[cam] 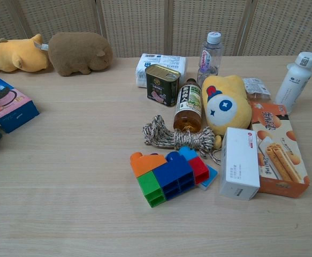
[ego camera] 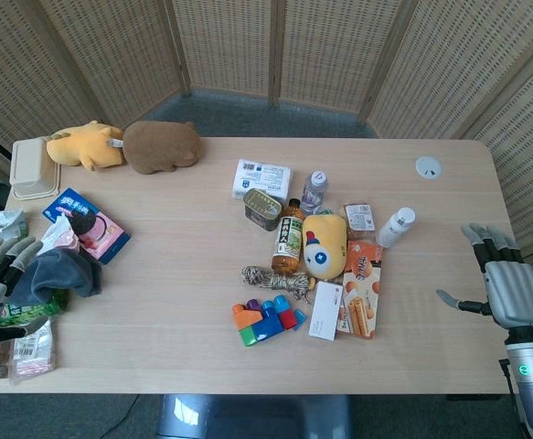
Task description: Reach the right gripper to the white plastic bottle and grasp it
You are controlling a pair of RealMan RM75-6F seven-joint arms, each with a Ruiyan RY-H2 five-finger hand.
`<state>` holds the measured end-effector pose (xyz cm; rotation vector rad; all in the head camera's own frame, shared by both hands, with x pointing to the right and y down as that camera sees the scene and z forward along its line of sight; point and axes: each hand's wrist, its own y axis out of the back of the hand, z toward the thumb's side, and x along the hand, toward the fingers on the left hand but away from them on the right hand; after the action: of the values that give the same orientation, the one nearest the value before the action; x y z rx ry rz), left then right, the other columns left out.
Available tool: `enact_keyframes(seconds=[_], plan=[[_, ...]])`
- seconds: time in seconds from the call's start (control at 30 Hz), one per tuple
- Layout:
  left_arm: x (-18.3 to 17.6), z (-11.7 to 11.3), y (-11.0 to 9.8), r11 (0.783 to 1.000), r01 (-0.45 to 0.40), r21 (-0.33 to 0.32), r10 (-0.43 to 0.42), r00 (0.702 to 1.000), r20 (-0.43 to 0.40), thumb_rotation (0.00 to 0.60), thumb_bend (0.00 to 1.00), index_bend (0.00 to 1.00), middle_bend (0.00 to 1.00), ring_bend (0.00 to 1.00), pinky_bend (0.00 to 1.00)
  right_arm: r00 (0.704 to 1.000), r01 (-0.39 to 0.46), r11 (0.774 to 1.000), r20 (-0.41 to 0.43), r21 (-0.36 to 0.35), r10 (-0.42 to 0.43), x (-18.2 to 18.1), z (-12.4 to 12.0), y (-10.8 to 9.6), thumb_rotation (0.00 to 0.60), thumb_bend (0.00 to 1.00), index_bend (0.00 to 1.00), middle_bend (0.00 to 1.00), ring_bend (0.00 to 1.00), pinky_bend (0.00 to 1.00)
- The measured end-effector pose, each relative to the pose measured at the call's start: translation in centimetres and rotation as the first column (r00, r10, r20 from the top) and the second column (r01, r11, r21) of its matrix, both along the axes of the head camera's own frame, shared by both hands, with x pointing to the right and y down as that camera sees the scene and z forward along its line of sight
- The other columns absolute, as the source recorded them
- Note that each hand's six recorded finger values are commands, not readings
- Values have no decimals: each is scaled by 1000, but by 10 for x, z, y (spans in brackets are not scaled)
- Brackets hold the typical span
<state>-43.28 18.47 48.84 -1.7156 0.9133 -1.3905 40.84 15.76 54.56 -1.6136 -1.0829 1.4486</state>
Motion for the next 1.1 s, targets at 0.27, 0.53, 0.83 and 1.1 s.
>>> enact_keyframes(seconds=[0.27, 0.53, 0.83, 1.1], plan=[[2, 1, 1, 1000, -6, -4, 6, 1000, 2, 600, 0, 0, 0, 0, 0, 1000, -8, 1000, 21, -11, 8, 0, 4, 2, 426, 146, 0, 0, 0, 0], [4, 0, -2, 1000, -12, -2, 12, 1000, -4, 600, 0, 0, 0, 0, 0, 998, -24, 1000, 58, -6, 24, 3, 9, -4, 427, 146, 0, 0, 0, 0], [6, -1, -1, 1000, -13, -6, 13, 1000, 9, 600, 0, 0, 0, 0, 0, 986, -46, 998, 160, -30, 50, 7, 48, -31, 428, 143, 0, 0, 0, 0], [11, -5, -2, 1000, -18, -5, 18, 1000, 25, 600, 0, 0, 0, 0, 0, 979, -71, 997, 189, -40, 77, 12, 83, -65, 430, 116, 0, 0, 0, 0]])
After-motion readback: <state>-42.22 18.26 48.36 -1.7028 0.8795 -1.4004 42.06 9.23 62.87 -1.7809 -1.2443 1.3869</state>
